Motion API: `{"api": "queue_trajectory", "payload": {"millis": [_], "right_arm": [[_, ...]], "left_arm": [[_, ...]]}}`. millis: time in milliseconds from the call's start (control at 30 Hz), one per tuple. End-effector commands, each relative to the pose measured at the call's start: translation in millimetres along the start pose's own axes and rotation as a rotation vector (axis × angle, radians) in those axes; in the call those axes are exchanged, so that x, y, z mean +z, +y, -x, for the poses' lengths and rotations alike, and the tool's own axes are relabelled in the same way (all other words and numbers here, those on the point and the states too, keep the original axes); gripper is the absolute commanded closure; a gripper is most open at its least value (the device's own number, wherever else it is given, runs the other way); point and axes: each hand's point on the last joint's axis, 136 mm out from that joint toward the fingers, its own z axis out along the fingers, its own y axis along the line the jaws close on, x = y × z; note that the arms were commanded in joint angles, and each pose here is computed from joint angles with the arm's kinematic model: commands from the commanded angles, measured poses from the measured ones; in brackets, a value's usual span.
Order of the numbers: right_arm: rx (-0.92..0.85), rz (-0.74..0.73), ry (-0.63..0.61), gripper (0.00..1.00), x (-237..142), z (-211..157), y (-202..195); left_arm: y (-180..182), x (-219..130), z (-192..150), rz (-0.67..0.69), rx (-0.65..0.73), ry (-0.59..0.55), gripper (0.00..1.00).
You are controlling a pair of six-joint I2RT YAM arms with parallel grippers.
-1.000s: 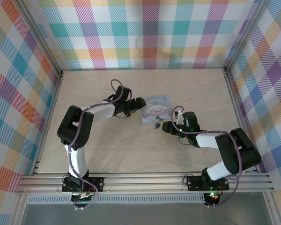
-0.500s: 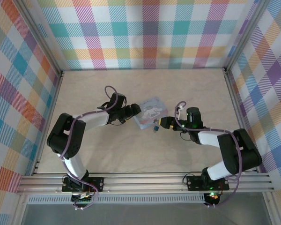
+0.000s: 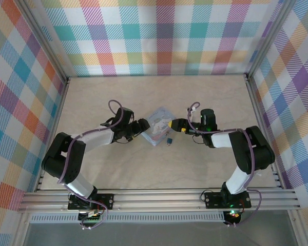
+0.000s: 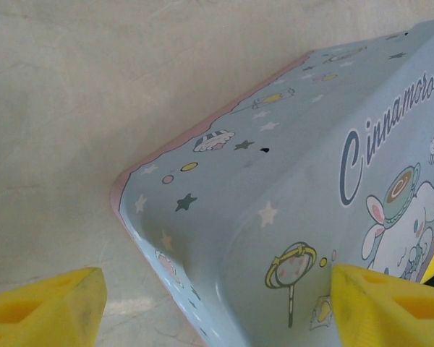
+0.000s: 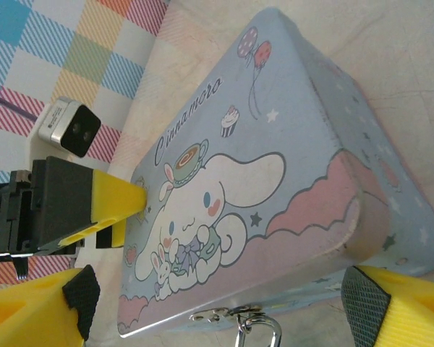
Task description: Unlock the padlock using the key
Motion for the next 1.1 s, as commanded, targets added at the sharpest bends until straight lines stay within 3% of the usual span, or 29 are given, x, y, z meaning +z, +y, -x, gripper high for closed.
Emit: {"api": "queue_trajectory", "payload": {"millis": [0, 233, 433, 1067], "right_arm": [[-0.026, 0.039, -0.001, 0.13, -10.9, -0.2, 9.5], [-0.04, 0.115, 0.066, 0.2, -15.2, -32.8, 10.9], [0.011, 0.193, 0.037, 0.26, -8.3, -41.9, 6.5], [0.008, 0.142, 0.132, 0.32, 16.1, -63.4, -5.9]], "left_arm": [[47.8, -1.6, -27.2, 0.163, -0.05, 0.071, 0.21], [44.0, -7.7, -26.4, 0.156, -0.044, 0.064, 0.21], [39.7, -8.7, -24.3, 0.155, -0.039, 0.063, 0.2], [34.9, -11.2, -22.2, 0.165, -0.026, 0.062, 0.2]]}}
